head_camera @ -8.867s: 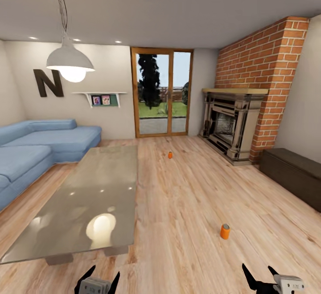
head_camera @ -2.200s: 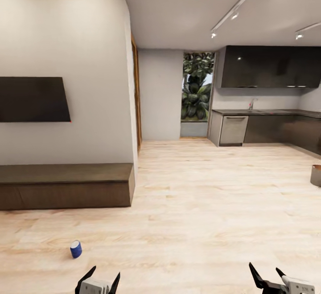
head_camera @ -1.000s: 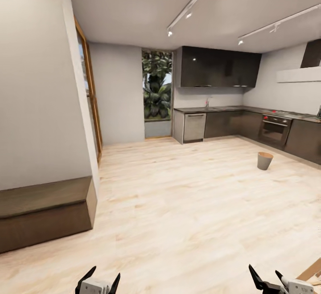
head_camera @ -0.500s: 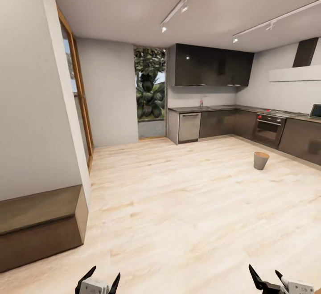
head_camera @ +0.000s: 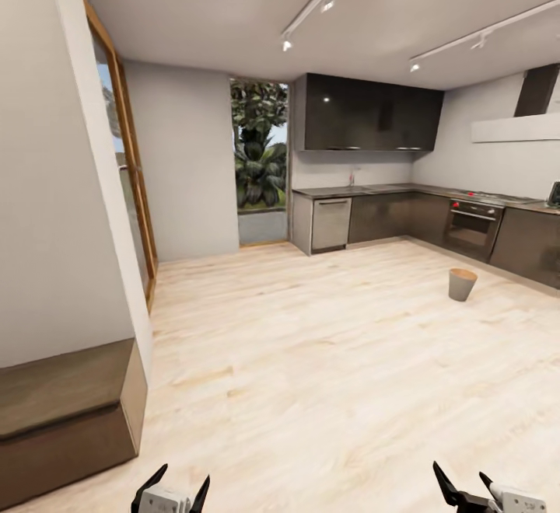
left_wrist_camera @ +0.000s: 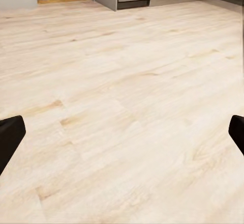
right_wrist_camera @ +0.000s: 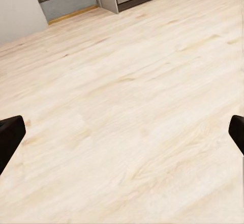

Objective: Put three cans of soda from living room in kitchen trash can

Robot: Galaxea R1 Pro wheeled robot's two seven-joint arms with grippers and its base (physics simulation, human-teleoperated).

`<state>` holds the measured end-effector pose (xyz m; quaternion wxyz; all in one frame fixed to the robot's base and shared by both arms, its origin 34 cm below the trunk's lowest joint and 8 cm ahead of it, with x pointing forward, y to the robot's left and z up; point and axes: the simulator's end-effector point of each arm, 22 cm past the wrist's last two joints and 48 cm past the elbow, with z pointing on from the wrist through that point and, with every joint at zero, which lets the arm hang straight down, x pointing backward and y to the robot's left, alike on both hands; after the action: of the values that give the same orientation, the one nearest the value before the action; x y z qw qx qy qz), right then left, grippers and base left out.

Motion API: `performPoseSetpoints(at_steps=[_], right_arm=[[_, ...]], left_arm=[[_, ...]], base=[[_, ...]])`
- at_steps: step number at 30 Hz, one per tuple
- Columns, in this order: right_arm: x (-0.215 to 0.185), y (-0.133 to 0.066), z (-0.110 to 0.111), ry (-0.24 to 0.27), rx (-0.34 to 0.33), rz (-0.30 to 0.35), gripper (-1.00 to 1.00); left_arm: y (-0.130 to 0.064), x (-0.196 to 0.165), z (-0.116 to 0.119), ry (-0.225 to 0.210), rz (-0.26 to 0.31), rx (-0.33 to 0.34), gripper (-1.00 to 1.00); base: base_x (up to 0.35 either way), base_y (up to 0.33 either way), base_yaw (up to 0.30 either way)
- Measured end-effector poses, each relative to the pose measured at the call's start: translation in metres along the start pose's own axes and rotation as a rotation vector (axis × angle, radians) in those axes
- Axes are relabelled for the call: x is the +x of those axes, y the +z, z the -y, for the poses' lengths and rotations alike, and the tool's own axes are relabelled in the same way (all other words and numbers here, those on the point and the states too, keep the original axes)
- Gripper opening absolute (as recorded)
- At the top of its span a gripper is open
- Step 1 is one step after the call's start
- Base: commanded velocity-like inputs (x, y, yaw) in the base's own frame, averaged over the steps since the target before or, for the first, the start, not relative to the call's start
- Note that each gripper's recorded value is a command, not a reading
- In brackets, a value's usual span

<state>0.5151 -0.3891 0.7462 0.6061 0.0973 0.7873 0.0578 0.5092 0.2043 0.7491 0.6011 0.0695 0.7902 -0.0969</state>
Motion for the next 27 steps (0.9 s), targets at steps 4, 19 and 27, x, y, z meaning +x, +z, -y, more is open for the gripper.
performPoseSetpoints(at_steps=[4,19,27], right_arm=[[0.0003,0.0000,0.0003,0.001,0.002,-0.001,1.00],[-0.0016,-0.0001,-0.0001,0.001,0.002,0.005,1.00],[-0.0028,-0.0002,-0.0004,0.001,0.001,0.008,1.00]], left_arm=[[-0.0001,0.0001,0.0000,0.000,0.000,0.000,1.00],[-0.0001,-0.0017,0.0000,0.001,0.005,0.000,1.00],[-0.0003,-0.0029,0.0001,0.003,0.007,0.000,1.00]], base=[[0.326,0.109,-0.223],[0.326,0.018,-0.243],[0.326,0.000,-0.246]])
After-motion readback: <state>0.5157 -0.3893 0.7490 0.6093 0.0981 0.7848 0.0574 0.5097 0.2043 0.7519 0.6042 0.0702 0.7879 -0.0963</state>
